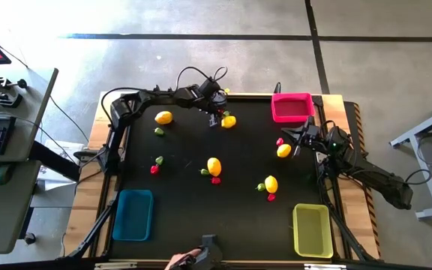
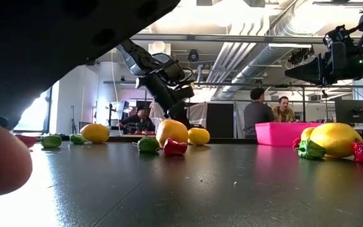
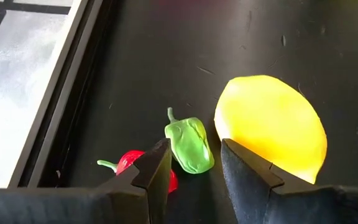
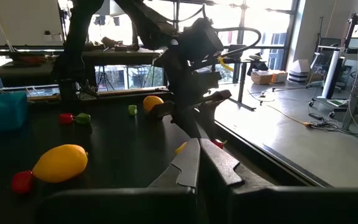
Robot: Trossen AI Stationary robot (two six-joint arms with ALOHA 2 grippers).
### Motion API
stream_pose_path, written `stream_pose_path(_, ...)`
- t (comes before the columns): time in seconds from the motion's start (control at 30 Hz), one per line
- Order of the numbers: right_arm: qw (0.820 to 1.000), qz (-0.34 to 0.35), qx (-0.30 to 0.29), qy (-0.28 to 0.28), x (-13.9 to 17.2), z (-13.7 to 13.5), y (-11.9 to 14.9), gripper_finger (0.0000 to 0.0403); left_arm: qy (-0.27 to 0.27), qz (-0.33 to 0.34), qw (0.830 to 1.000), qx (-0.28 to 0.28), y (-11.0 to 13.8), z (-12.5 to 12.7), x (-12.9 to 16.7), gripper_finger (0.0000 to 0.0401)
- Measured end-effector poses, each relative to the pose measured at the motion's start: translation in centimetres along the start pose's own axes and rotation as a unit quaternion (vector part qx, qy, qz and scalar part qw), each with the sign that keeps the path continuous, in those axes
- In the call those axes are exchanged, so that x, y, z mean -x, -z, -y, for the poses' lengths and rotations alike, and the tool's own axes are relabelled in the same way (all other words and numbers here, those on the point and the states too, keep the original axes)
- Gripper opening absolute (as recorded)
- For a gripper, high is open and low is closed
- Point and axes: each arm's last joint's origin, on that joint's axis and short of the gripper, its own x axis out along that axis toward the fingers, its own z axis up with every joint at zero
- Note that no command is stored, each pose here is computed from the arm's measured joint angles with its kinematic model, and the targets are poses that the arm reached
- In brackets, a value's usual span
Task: Sort produce into baskets
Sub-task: Put the red chilli pepper into the blue bin
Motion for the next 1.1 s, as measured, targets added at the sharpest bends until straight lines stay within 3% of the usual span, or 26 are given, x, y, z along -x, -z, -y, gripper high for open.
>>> stream_pose_path(0.13, 1.0, 0.0, 0.0, 0.0, 0.0, 0.0, 0.0, 0.0, 0.011, 0.001, 0.999, -0.037, 0.0, 0.1, 0.0, 0.0127)
stream_pose_path(0.33, 1.0, 0.0, 0.0, 0.0, 0.0, 0.0, 0.0, 0.0, 0.045, 0.009, 0.998, -0.049, -0.6, -0.5, 0.6, 0.0126)
stream_pose_path(0.9, 1.0, 0.0, 0.0, 0.0, 0.0, 0.0, 0.0, 0.0, 0.041, 0.004, 0.998, -0.044, 0.2, -2.0, 0.6, 0.0127)
stream_pose_path(1.1, 1.0, 0.0, 0.0, 0.0, 0.0, 0.0, 0.0, 0.0, 0.051, 0.011, 0.996, -0.075, 0.2, -2.0, 0.6, 0.0127)
